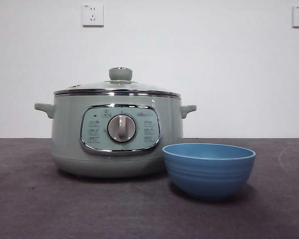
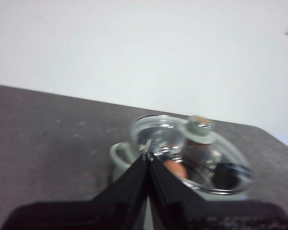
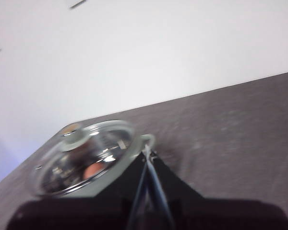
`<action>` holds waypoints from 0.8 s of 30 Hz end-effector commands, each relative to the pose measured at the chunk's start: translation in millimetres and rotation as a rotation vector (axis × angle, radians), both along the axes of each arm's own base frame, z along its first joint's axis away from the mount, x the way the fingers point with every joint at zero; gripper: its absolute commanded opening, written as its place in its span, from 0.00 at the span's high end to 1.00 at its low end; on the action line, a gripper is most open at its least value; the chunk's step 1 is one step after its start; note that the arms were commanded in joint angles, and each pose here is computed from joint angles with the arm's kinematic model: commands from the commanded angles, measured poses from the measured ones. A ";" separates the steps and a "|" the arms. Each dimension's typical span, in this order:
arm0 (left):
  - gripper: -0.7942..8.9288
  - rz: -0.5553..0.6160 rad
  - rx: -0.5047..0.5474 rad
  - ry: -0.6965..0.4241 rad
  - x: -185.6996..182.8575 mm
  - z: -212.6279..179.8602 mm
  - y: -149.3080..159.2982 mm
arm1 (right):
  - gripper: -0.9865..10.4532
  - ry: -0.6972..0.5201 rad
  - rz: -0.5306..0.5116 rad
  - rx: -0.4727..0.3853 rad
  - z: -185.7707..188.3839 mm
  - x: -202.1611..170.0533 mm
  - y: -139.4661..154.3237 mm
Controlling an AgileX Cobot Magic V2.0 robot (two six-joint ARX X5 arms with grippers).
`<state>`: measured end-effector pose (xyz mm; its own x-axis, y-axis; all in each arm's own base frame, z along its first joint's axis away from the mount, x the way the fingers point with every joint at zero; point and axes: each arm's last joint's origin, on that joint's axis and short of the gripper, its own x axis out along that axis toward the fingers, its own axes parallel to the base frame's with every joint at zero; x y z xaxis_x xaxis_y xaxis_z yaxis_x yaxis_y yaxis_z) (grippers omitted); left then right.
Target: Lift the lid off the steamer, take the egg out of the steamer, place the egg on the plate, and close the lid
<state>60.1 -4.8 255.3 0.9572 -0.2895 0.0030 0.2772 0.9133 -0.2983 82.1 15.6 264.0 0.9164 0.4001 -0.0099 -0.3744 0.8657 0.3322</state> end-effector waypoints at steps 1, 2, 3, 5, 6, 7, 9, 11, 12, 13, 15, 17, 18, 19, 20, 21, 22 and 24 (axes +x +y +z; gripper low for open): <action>0.93 -0.045 0.043 -0.004 -6.7 16.6 -1.9 | 0.92 0.018 0.072 -0.041 20.0 2.0 2.1; 0.93 -0.065 0.058 0.006 -8.8 23.7 -2.6 | 0.92 0.035 0.106 -0.057 29.0 3.4 3.1; 0.93 -0.082 0.068 0.016 -10.2 28.8 -3.2 | 0.92 0.050 0.134 -0.070 35.7 4.6 3.9; 0.93 -0.120 0.086 0.043 -12.5 40.6 -4.4 | 0.92 0.086 0.203 -0.098 50.8 7.6 5.7; 0.93 -0.138 0.094 0.054 -12.9 45.5 -4.8 | 0.92 0.101 0.236 -0.112 57.2 8.7 6.6; 0.93 -0.159 0.101 0.066 -13.2 50.2 -5.4 | 0.92 0.116 0.269 -0.127 63.2 9.9 7.4; 0.93 -0.214 0.109 0.093 -13.3 61.6 -6.6 | 0.92 0.158 0.348 -0.154 75.9 12.5 9.2; 0.93 -0.264 0.112 0.115 -12.7 72.6 -7.7 | 0.92 0.208 0.412 -0.175 87.1 15.0 10.6; 0.93 -0.286 0.113 0.124 -12.3 77.0 -8.2 | 0.92 0.227 0.436 -0.183 91.4 15.8 11.0; 0.93 -0.308 0.107 0.136 -12.1 82.4 -8.6 | 0.92 0.249 0.458 -0.194 95.8 16.6 11.5; 0.93 -0.353 0.104 0.153 -11.2 91.2 -9.5 | 0.92 0.287 0.494 -0.213 102.6 17.6 12.0; 0.93 -0.383 0.119 0.169 -10.8 99.4 -10.0 | 0.92 0.323 0.528 -0.234 108.1 17.6 12.4; 0.93 -0.390 0.124 0.177 -10.8 102.5 -10.1 | 0.92 0.339 0.537 -0.243 109.8 17.5 12.5; 0.93 -0.395 0.129 0.186 -10.8 105.7 -10.3 | 0.92 0.354 0.545 -0.251 111.5 17.4 12.7; 0.93 -0.400 0.134 0.196 -10.9 108.5 -10.4 | 0.92 0.367 0.554 -0.256 112.6 17.3 13.1; 0.93 -0.404 0.136 0.207 -11.0 110.5 -10.5 | 0.92 0.374 0.561 -0.260 113.3 16.8 13.5; 0.93 -0.408 0.138 0.215 -11.3 112.5 -10.7 | 0.92 0.383 0.567 -0.261 113.6 16.6 13.8; 0.93 -0.412 0.143 0.221 -11.3 115.0 -10.8 | 0.92 0.386 0.571 -0.263 113.4 16.3 14.1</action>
<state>49.8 -15.3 369.3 0.7394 -0.6224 -0.2568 0.5517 0.7787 -0.2988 99.2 29.6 376.2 0.4790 0.7497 -0.4566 -0.6684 0.6487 0.3640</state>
